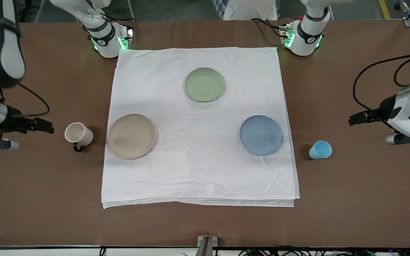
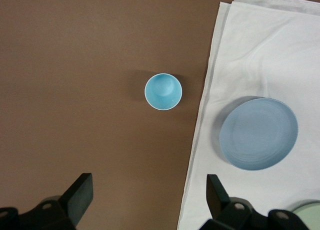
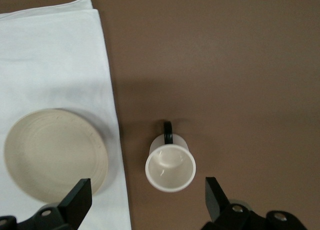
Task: Place blue cup in blue plate and white mug in gray plate
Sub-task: 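Grasp the white mug with the right gripper while the left gripper grasps the cup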
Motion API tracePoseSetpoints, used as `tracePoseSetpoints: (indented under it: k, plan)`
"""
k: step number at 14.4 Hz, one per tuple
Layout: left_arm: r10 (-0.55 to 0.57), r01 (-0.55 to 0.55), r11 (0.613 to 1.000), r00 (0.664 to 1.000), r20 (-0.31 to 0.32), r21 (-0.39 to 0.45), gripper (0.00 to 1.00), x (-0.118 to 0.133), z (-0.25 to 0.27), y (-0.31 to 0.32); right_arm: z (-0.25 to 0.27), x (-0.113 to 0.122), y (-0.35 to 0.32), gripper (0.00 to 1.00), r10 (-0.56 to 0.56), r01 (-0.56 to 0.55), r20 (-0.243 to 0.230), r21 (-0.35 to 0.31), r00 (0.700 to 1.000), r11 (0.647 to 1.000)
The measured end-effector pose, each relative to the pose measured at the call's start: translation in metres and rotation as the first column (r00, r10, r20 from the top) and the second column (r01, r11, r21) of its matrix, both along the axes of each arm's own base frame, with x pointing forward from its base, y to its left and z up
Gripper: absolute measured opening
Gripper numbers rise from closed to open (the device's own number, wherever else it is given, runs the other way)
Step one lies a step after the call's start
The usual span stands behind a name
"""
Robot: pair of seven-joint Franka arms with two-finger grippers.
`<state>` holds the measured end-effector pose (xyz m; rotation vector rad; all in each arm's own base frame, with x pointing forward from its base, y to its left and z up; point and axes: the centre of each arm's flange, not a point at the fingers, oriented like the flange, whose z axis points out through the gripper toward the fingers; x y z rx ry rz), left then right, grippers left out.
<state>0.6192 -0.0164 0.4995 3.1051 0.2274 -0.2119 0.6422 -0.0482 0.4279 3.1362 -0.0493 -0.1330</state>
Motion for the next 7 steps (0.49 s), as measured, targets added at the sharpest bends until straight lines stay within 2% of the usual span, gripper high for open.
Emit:
tracePoseSetpoints:
  k: [2,3,5,7]
  plan:
    - [0.01,-0.01,1.0,1.0,0.002,-0.003,1.0,0.012,-0.038,0.005,-0.071,0.015,-0.013,1.0,-0.016,0.016,-0.032,-0.005,0.999,1.0]
    - [0.018,-0.018,1.0,1.0,0.012,-0.004,1.0,0.019,-0.059,0.01,-0.098,0.017,-0.019,1.0,-0.024,0.024,-0.03,-0.008,0.999,1.0]
    - [0.032,-0.032,0.999,0.998,0.058,-0.001,1.0,0.03,-0.101,0.023,-0.14,0.009,-0.025,1.0,-0.033,0.033,-0.005,-0.011,0.999,0.999]
    - [0.029,-0.029,1.0,0.995,0.091,-0.003,1.0,0.034,-0.138,0.023,-0.174,-0.009,-0.022,0.99,-0.032,0.032,-0.011,-0.01,0.999,0.999]
